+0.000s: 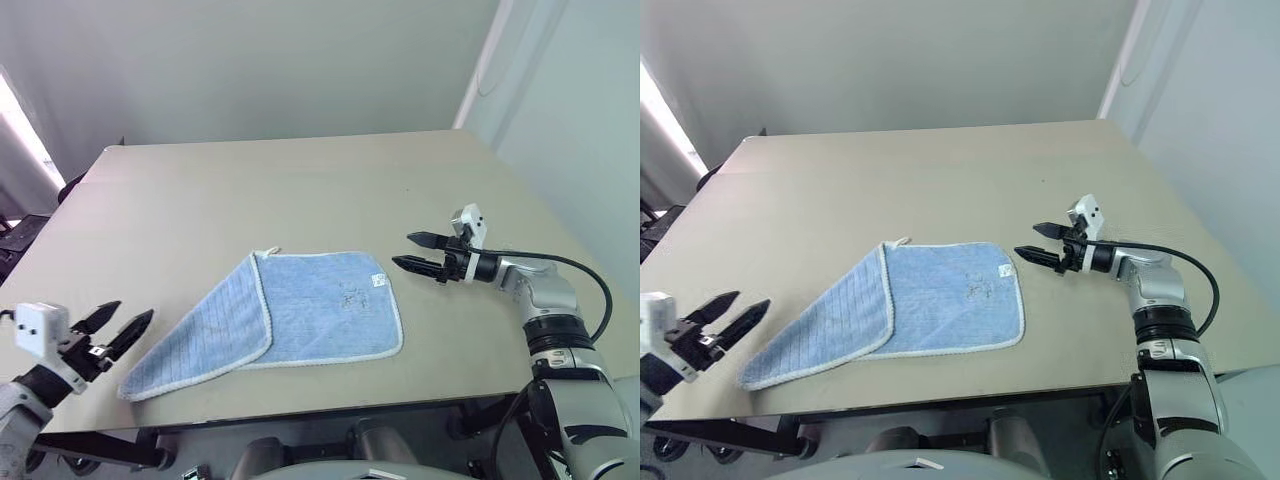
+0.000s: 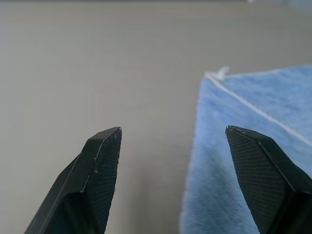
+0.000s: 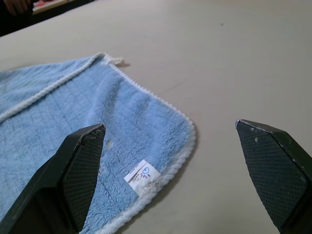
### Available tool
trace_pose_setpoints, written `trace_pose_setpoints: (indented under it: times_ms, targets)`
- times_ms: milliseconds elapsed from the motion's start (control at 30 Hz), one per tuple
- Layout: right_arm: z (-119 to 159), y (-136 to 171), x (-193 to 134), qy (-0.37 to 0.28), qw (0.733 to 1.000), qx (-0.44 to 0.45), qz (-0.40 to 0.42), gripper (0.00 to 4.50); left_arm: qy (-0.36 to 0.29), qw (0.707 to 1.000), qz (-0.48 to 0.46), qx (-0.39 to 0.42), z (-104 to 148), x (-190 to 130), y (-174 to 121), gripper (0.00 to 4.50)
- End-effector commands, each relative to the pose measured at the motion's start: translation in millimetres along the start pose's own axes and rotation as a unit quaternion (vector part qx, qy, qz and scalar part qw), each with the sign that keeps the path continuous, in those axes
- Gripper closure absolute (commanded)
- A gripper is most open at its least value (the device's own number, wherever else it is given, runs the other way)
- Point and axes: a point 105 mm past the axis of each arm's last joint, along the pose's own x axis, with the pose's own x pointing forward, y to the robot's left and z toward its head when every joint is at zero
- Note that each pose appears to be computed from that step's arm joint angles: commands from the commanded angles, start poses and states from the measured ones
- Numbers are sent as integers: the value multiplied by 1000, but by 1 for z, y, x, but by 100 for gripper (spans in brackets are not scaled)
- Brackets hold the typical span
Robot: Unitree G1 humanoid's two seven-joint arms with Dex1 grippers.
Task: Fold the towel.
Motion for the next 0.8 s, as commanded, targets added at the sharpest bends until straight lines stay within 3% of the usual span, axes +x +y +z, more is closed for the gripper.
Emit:
trace_pose_setpoints:
  times_ms: [33,400,633,800]
  targets:
    - [20,1,1,-17,999,-34,7,2,-20,999,-14,26,11,14,-2,89]
    - [12,-13,9,-12,998,2,-58,2,-14,995,-94,40,9,40,-33,89]
    - [-5,-25,37,41,993,14,-106,2,-9,992,-123,41,6,47,-52,89]
    - [-12,-22,56,57,994,16,-96,2,-5,990,-131,45,1,51,-64,89]
